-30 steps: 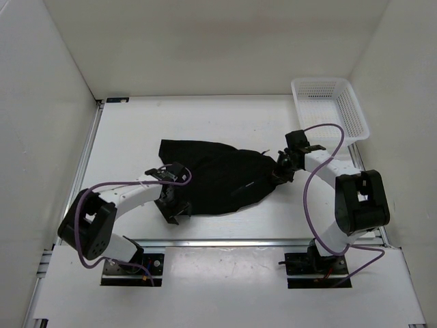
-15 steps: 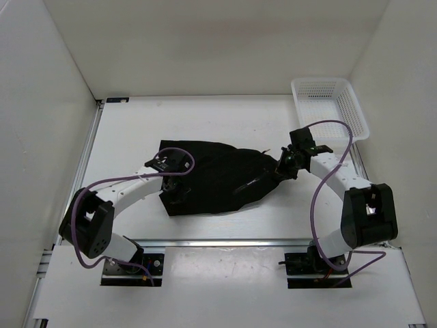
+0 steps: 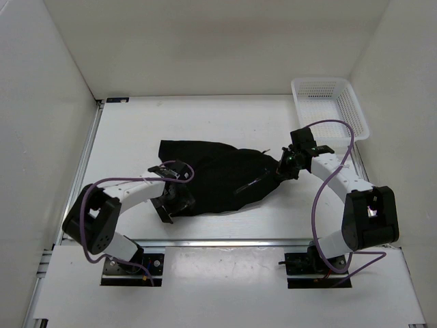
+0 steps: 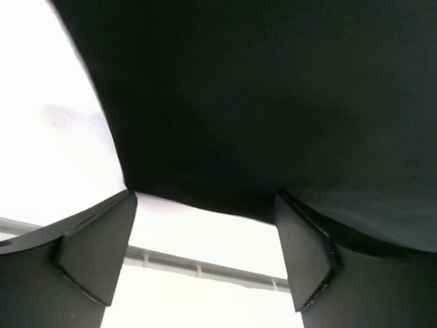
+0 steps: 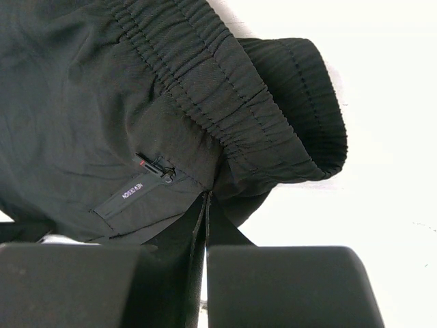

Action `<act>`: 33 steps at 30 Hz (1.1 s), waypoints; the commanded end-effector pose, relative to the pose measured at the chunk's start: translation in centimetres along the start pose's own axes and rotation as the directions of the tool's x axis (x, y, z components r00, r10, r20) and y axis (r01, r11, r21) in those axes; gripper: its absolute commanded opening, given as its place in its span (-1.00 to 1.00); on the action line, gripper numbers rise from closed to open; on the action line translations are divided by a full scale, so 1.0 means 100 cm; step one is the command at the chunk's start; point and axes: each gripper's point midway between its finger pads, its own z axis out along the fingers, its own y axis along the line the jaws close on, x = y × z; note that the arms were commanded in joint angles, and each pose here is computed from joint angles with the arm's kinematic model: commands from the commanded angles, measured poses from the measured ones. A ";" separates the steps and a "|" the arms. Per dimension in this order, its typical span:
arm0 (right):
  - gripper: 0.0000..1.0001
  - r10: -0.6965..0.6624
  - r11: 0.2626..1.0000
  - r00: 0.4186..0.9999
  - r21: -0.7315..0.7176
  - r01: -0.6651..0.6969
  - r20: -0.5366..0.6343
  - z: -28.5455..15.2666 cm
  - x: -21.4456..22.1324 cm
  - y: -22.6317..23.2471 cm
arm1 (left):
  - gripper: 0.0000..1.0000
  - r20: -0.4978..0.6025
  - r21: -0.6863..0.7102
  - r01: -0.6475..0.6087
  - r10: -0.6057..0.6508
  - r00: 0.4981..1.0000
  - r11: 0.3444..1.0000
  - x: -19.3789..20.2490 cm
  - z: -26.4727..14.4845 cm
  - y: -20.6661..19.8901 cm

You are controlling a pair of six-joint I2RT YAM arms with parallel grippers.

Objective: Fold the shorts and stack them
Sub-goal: Flatten the shorts out

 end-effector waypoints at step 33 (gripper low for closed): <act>-1.00 -0.126 0.984 0.965 -0.094 0.151 0.231 -0.095 -0.053 0.055 | -0.79 0.458 0.169 -0.141 0.049 0.888 0.976 -0.192 -0.222 -0.044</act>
